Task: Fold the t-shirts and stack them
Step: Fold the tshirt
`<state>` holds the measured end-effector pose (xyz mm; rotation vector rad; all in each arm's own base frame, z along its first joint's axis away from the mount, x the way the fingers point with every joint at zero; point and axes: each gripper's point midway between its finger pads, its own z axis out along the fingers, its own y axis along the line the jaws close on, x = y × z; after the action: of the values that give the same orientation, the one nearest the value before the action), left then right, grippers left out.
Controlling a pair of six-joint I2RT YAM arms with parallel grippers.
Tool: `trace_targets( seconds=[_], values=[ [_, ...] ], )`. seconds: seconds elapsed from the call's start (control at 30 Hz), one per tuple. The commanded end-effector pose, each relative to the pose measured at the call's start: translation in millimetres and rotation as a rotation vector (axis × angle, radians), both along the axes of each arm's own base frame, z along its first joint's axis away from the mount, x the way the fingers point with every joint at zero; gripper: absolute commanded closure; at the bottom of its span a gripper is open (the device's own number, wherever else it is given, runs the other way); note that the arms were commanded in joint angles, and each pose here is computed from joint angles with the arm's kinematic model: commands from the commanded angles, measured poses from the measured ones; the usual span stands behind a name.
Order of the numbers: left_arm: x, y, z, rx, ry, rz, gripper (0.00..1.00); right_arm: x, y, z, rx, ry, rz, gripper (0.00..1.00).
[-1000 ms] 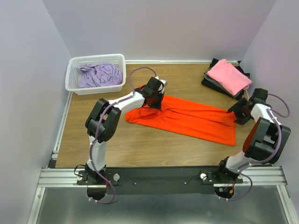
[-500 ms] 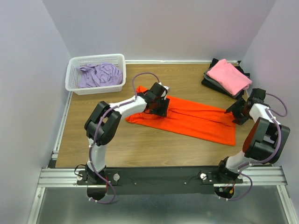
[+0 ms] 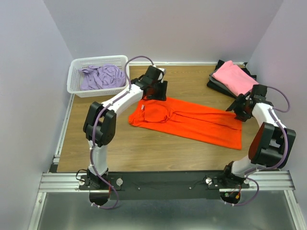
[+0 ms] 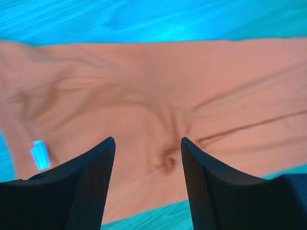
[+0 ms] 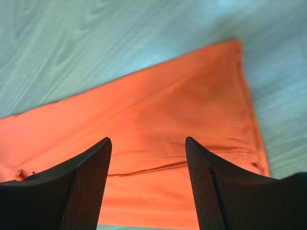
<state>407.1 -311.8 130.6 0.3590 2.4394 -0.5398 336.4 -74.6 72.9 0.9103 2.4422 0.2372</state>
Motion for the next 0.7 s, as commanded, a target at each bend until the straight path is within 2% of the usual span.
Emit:
trace_targets(
  seconds=[0.0, 0.27, 0.5, 0.67],
  values=[
    [4.7, 38.4, -35.4, 0.046, 0.115, 0.085, 0.35, 11.2, 15.5, 12.1, 0.002, -0.038, 0.096, 0.30],
    [15.2, 49.7, -59.7, 0.039, 0.149, 0.116, 0.35, 29.2, 37.8, 7.9, 0.018, -0.034, 0.166, 0.30],
    [15.7, 44.7, -90.3, 0.001, 0.214, 0.111, 0.35, 37.8, 44.5, -21.8, 0.093, 0.019, 0.159, 0.30],
    [19.2, 43.5, -117.2, -0.008, 0.251, 0.118, 0.35, 24.9, 54.8, -50.8, 0.164, 0.095, 0.153, 0.31]
  ],
)
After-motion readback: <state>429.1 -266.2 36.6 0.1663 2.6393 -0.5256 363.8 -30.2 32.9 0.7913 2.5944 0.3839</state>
